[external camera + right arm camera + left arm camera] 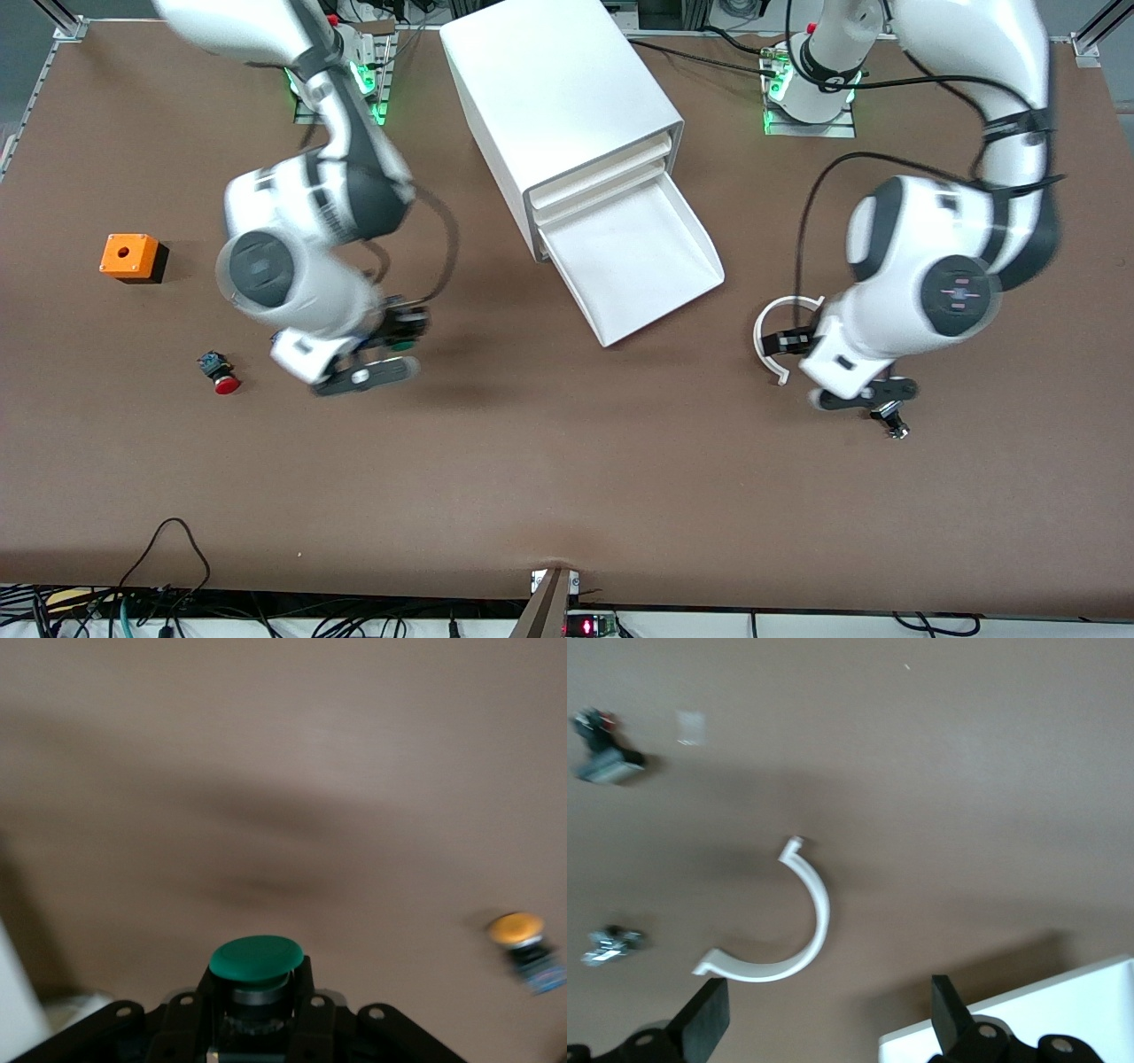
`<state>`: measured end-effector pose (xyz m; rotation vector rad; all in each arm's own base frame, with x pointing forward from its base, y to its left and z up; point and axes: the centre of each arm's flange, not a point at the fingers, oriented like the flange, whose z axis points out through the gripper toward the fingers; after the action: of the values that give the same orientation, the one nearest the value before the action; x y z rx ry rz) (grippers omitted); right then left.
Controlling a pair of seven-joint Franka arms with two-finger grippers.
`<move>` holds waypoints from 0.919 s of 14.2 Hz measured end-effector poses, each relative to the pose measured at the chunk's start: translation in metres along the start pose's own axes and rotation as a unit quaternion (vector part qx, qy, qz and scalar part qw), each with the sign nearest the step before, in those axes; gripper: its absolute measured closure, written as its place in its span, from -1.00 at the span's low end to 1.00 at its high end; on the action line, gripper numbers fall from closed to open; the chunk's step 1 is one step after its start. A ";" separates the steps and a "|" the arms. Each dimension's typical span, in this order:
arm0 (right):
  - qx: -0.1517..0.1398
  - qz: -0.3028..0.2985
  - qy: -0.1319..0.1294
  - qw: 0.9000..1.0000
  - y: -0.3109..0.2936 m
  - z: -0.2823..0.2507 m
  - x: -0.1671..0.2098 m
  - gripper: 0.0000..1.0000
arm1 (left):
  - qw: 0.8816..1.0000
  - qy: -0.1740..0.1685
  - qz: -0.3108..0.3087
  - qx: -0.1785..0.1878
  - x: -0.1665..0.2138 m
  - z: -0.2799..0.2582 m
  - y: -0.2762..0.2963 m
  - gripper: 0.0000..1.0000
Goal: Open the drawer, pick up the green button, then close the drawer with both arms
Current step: 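Carry the green button with the right gripper while the left gripper reaches the drawer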
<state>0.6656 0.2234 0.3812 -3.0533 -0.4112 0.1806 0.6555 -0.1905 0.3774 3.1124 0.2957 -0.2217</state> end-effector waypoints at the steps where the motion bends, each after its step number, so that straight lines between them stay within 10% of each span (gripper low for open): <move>1: 0.004 -0.013 -0.010 1.000 0.038 0.011 -0.002 0.33 | 1.000 0.008 -0.013 0.000 -0.007 0.016 0.014 -1.00; 13: -0.018 -0.001 0.037 0.999 0.121 0.186 -0.062 0.32 | 0.988 0.068 -0.138 -0.019 -0.087 0.135 0.096 -1.00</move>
<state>0.6148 0.0975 0.1949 -3.0840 -0.4165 0.0619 0.5699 -0.3035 0.2550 3.0442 0.7241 -0.0019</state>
